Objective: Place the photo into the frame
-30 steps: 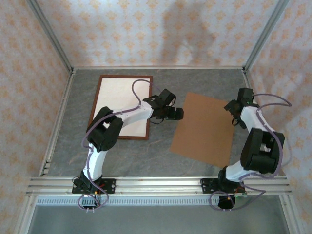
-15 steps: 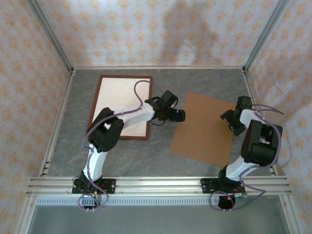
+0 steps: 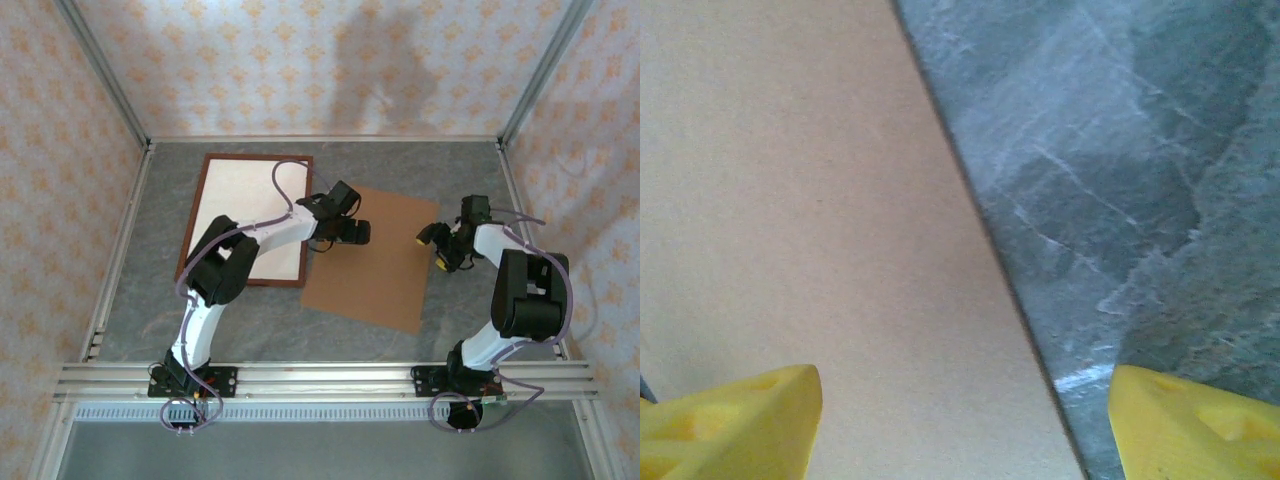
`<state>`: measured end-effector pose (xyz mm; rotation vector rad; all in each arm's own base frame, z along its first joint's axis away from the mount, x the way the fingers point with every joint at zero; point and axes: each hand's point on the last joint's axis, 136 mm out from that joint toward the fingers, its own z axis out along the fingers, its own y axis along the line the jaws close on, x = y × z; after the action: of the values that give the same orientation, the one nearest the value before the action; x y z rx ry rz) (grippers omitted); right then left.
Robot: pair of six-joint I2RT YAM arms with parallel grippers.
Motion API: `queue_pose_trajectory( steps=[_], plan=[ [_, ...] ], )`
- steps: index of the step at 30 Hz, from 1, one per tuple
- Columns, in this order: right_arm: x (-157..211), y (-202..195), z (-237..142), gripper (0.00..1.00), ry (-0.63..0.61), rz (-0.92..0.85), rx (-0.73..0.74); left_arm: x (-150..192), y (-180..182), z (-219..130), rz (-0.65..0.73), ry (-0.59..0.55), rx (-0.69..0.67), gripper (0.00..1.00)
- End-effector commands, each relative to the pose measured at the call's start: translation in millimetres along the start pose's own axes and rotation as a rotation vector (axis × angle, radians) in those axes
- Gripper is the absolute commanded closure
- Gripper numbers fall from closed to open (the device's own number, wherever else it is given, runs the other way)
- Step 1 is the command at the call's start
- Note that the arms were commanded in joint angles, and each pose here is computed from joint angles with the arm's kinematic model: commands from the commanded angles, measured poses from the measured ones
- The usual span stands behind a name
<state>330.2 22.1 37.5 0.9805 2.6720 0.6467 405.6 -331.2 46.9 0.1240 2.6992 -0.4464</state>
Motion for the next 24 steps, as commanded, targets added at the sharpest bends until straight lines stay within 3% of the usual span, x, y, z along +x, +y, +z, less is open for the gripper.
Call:
queue_pose_trajectory(
  steps=[1,7,14,24],
  plan=[
    [-2,-13,-12,0.24,-0.045,-0.032,0.079,-6,12,-8,0.034,-0.023,-0.076,0.09],
    [4,0,-12,0.24,-0.068,-0.123,0.105,-15,29,-20,0.066,-0.087,-0.165,0.09],
    [9,7,2,0.23,-0.041,-0.158,0.116,-14,43,-8,0.097,-0.059,-0.25,0.08],
    [19,6,18,0.2,0.02,-0.173,0.111,-4,48,8,0.116,0.0,-0.27,0.07]
  ],
)
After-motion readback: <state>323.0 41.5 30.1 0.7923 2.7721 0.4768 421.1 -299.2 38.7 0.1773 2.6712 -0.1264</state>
